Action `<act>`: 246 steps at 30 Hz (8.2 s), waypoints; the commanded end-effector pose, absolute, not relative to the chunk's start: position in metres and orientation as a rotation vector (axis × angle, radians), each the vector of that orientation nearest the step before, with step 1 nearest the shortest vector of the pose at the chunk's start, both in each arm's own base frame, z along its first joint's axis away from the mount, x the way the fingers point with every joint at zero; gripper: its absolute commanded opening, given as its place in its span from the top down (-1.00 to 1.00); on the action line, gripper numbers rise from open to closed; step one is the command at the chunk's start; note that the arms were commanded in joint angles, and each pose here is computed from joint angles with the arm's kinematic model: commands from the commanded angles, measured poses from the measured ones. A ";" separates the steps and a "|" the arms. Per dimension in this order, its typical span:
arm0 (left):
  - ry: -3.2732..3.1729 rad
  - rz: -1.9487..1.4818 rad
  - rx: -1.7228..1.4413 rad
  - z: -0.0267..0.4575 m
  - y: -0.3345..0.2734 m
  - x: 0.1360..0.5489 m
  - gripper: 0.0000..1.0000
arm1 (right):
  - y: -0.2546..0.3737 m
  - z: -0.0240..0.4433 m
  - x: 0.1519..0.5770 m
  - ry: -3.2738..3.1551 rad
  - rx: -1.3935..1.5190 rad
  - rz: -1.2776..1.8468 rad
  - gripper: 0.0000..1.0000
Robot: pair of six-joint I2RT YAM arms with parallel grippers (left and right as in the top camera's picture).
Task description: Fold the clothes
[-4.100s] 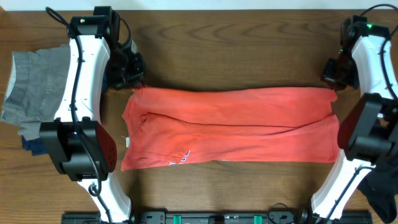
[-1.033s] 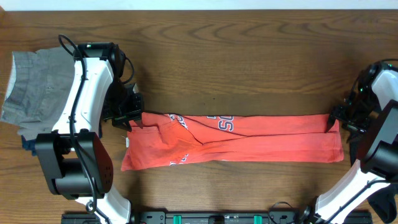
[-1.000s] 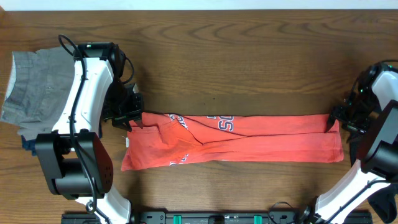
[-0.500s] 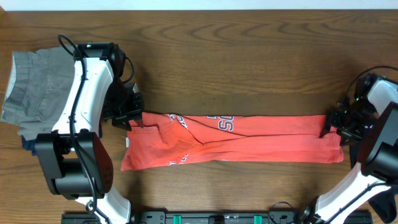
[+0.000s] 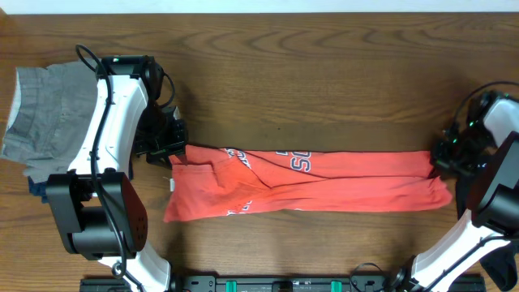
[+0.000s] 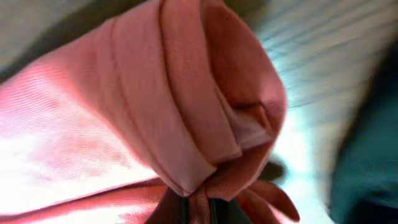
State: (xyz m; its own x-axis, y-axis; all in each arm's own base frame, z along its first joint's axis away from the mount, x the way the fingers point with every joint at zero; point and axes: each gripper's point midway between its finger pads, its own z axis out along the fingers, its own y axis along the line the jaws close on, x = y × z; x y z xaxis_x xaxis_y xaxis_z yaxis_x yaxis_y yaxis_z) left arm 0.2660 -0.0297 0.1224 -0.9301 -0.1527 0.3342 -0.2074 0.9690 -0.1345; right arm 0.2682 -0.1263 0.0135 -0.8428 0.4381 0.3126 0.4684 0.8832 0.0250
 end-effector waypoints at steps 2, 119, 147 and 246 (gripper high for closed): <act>-2.798 0.224 0.275 0.124 -0.026 0.265 0.31 | -0.154 0.054 0.289 -2.793 -0.782 -0.079 0.97; -2.847 0.242 0.278 0.121 -0.027 0.277 0.31 | 0.152 0.060 0.254 -2.742 0.328 -0.280 0.59; -2.847 0.242 0.278 0.121 -0.027 0.277 0.31 | 0.159 0.019 0.281 -2.969 0.078 -0.039 0.98; -2.863 0.655 0.192 0.000 -0.074 0.254 0.81 | -0.017 0.132 0.288 -3.030 -0.552 0.134 -0.99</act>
